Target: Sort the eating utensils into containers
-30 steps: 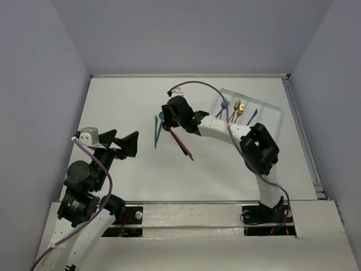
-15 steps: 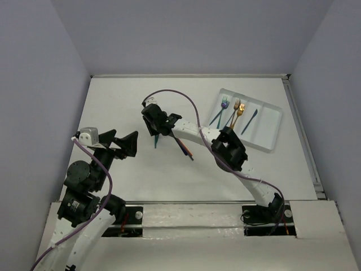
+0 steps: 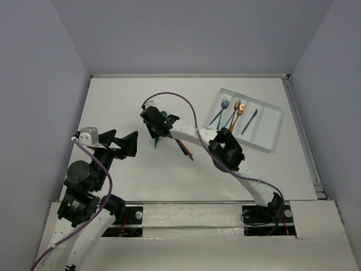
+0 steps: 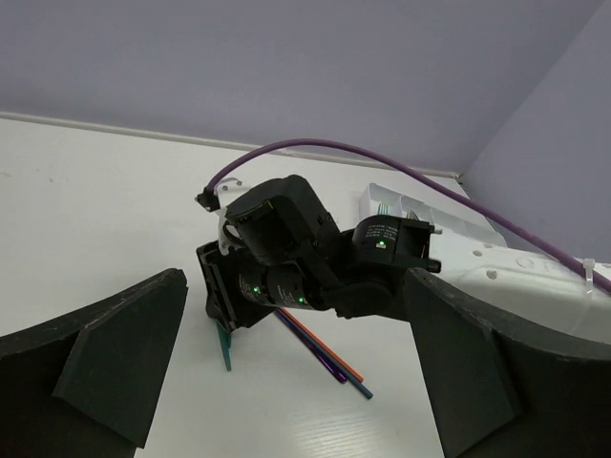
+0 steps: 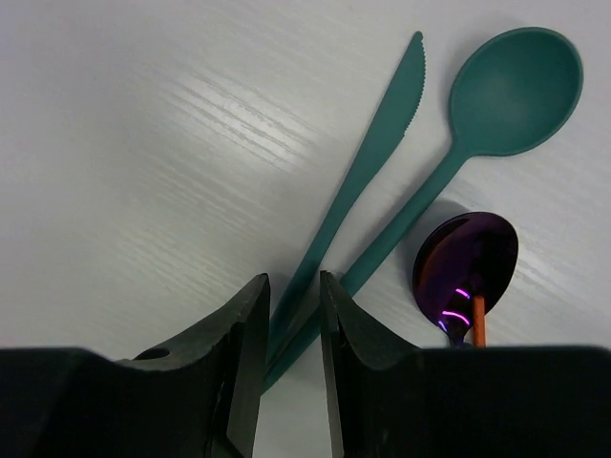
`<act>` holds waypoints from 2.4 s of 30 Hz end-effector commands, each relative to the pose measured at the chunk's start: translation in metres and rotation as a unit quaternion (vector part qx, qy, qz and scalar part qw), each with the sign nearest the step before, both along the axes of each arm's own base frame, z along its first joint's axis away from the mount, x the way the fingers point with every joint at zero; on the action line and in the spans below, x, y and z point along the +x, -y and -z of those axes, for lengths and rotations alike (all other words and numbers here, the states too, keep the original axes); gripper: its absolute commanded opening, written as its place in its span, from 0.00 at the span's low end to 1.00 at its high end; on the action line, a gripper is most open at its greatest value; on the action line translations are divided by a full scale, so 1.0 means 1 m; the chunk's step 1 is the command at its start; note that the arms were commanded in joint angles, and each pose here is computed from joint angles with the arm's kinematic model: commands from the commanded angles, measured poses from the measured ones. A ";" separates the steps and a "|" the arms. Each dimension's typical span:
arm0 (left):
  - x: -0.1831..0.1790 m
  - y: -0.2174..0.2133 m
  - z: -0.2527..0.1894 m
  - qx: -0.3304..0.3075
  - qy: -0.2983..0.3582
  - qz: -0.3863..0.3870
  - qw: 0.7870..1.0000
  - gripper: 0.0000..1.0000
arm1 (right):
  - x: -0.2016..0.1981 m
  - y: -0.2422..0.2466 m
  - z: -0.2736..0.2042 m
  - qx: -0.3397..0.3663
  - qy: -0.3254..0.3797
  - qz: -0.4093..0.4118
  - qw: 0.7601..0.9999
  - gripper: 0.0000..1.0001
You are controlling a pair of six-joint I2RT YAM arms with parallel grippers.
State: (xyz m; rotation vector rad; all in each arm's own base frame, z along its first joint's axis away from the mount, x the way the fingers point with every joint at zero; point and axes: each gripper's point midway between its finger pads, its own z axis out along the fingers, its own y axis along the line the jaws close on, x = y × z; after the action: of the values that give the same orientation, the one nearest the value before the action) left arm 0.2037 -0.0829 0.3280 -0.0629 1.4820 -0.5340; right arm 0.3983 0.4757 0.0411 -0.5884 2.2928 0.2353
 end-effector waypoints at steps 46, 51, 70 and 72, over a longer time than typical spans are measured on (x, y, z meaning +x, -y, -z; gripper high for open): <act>-0.012 0.001 -0.027 -0.014 0.043 0.017 0.999 0.99 | 0.032 0.410 -0.149 0.227 0.155 0.416 0.866 0.00; -0.012 0.001 -0.027 -0.013 0.044 0.018 0.999 0.99 | 0.042 0.467 -0.111 0.176 0.126 0.458 0.862 0.00; -0.011 0.004 -0.026 -0.012 0.041 0.022 0.999 0.99 | 0.063 0.483 -0.054 0.100 0.049 0.459 0.881 0.16; -0.011 0.004 -0.025 -0.012 0.040 0.022 0.999 0.99 | 0.063 0.485 -0.058 0.099 0.052 0.462 0.880 0.33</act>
State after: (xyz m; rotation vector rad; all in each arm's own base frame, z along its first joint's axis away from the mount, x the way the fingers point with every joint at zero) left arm 0.1971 -0.0868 0.3313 -0.0370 1.4673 -0.5640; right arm 0.4520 -0.0003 0.0797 0.6029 2.1809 0.0011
